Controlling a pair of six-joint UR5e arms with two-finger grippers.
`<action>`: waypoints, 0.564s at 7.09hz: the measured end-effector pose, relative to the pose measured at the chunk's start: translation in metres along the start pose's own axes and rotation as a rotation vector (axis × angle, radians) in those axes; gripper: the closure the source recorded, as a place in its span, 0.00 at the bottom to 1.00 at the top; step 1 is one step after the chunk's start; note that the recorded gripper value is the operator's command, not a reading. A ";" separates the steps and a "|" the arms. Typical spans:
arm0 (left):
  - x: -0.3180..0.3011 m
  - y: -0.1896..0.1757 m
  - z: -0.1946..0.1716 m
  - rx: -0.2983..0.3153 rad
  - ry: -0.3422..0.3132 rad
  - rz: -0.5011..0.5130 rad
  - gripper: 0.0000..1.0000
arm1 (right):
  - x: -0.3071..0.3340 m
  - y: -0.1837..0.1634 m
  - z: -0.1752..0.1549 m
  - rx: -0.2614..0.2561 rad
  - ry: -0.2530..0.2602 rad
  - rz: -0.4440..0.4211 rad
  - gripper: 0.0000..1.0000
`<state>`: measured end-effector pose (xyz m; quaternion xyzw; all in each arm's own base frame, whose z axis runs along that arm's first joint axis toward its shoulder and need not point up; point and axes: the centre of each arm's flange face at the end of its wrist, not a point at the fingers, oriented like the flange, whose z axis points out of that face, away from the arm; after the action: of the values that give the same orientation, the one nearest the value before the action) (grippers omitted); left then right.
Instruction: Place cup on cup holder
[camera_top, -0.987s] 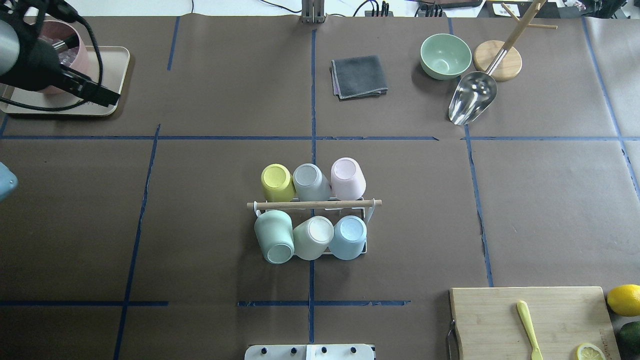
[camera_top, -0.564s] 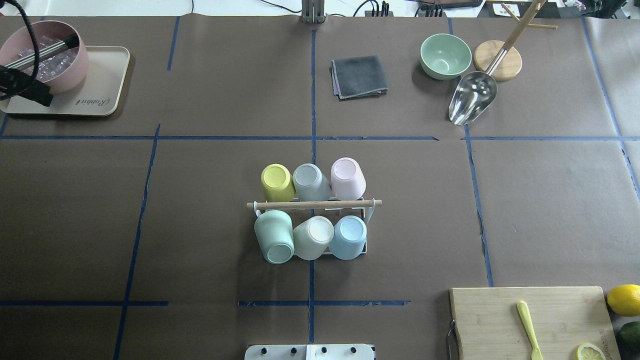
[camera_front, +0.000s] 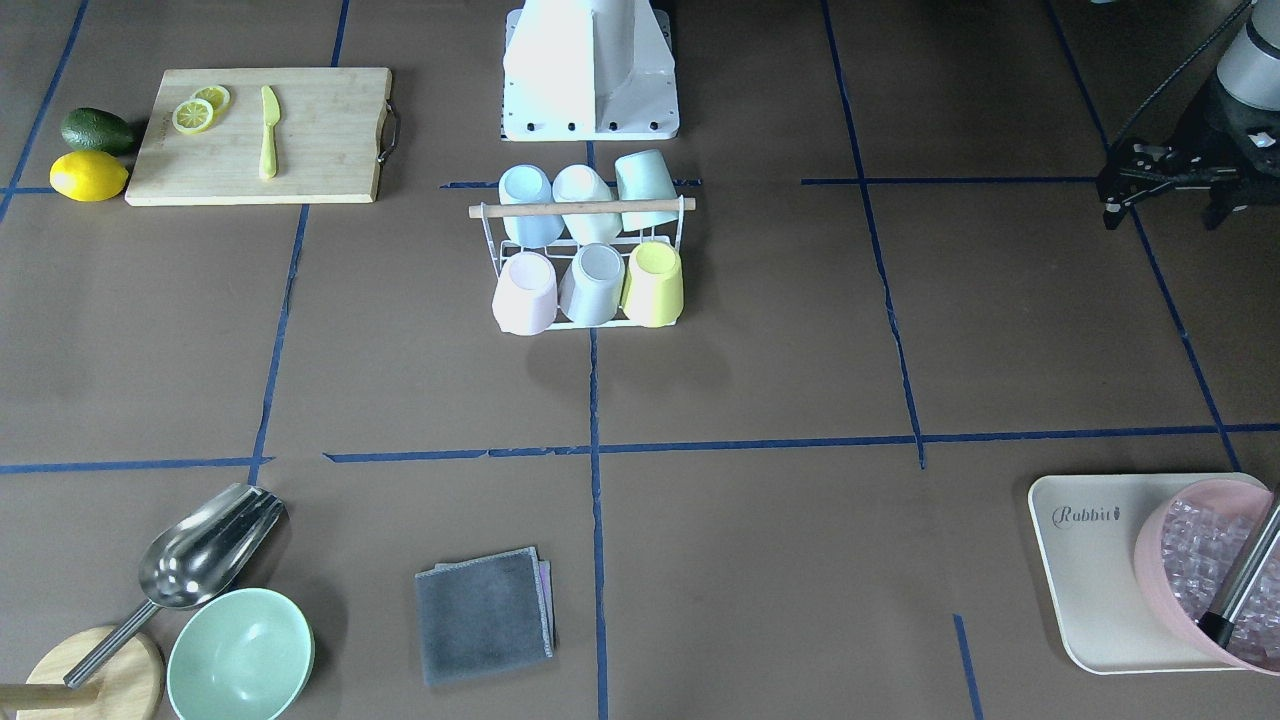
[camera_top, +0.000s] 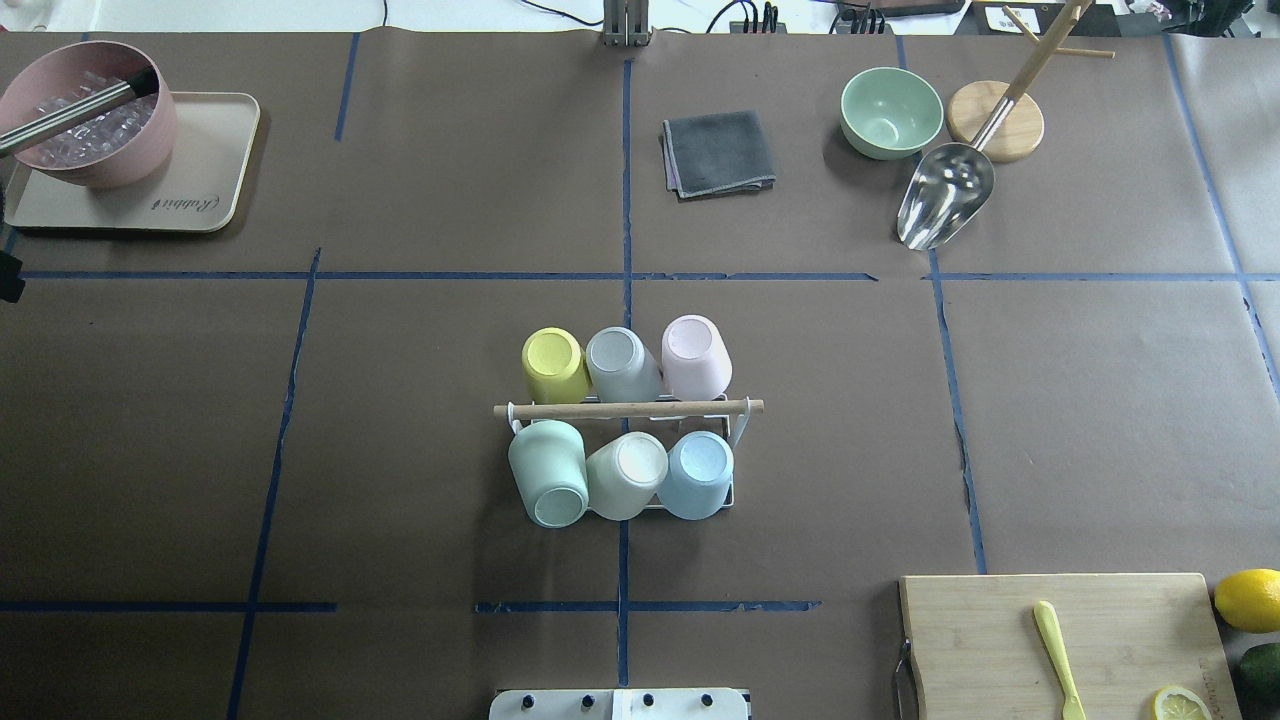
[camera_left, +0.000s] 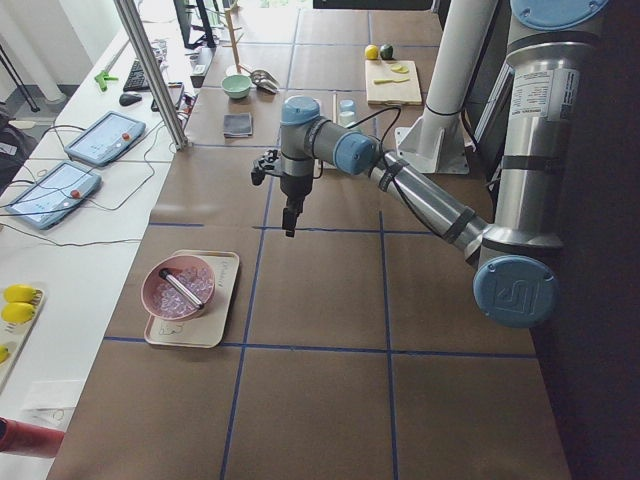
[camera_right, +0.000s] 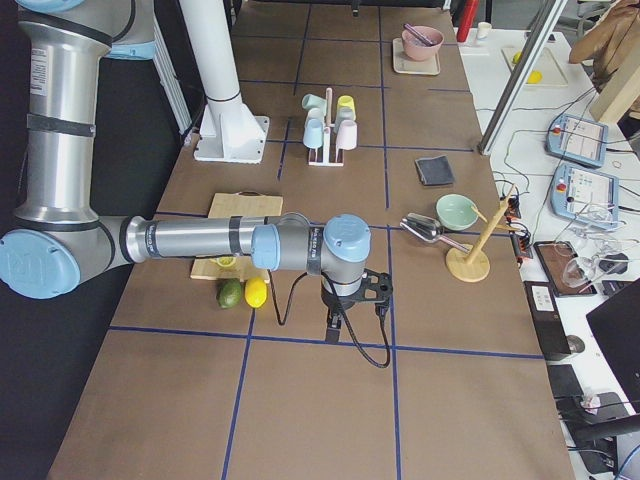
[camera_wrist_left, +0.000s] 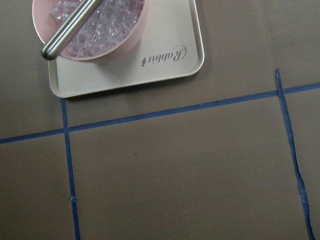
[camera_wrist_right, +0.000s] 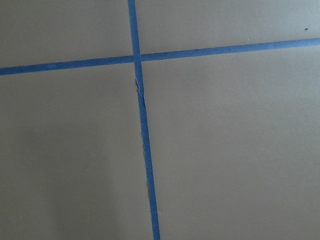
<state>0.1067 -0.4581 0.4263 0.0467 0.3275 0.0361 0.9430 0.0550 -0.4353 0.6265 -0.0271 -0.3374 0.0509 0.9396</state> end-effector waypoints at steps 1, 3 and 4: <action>-0.030 0.001 0.013 -0.032 0.056 -0.050 0.00 | -0.004 -0.003 -0.004 0.008 -0.007 -0.005 0.00; -0.100 -0.007 0.047 -0.059 0.091 -0.060 0.00 | -0.013 -0.003 -0.010 0.014 -0.054 -0.015 0.00; -0.137 -0.011 0.065 -0.068 0.087 -0.068 0.00 | -0.010 -0.002 -0.012 0.017 -0.065 -0.009 0.00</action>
<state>0.0397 -0.4868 0.5599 0.0021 0.3682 0.0173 0.9296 0.0549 -0.4383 0.6111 -0.0160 -0.3673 0.0505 0.9286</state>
